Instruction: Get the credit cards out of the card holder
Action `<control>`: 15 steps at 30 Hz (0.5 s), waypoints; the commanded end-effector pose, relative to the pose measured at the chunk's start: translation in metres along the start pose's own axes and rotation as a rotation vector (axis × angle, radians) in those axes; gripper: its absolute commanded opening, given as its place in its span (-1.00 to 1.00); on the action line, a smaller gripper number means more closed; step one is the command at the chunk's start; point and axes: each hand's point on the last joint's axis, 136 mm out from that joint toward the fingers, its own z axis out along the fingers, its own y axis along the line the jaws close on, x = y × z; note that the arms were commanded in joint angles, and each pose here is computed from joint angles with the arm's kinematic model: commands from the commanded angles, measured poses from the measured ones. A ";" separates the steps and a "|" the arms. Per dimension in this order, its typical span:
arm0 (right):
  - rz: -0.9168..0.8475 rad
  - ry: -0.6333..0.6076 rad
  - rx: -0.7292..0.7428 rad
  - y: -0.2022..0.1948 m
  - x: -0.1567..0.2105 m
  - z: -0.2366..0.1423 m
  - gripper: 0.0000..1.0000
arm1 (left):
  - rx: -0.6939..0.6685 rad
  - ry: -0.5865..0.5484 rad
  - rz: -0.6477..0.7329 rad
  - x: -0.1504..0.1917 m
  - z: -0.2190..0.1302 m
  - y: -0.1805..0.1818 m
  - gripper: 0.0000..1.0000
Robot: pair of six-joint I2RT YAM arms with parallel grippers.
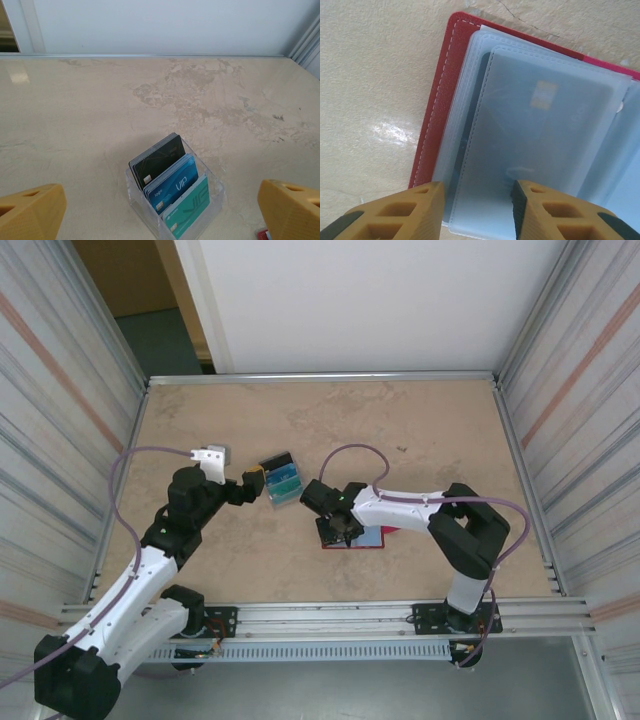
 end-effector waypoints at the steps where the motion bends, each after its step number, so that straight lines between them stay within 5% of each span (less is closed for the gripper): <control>1: 0.042 0.005 0.004 -0.008 0.004 -0.003 -0.19 | -0.012 -0.021 0.004 -0.007 -0.001 0.002 0.97; 15: 0.058 0.025 0.010 -0.015 0.009 0.004 -0.30 | -0.013 -0.027 0.018 -0.013 -0.003 0.001 0.98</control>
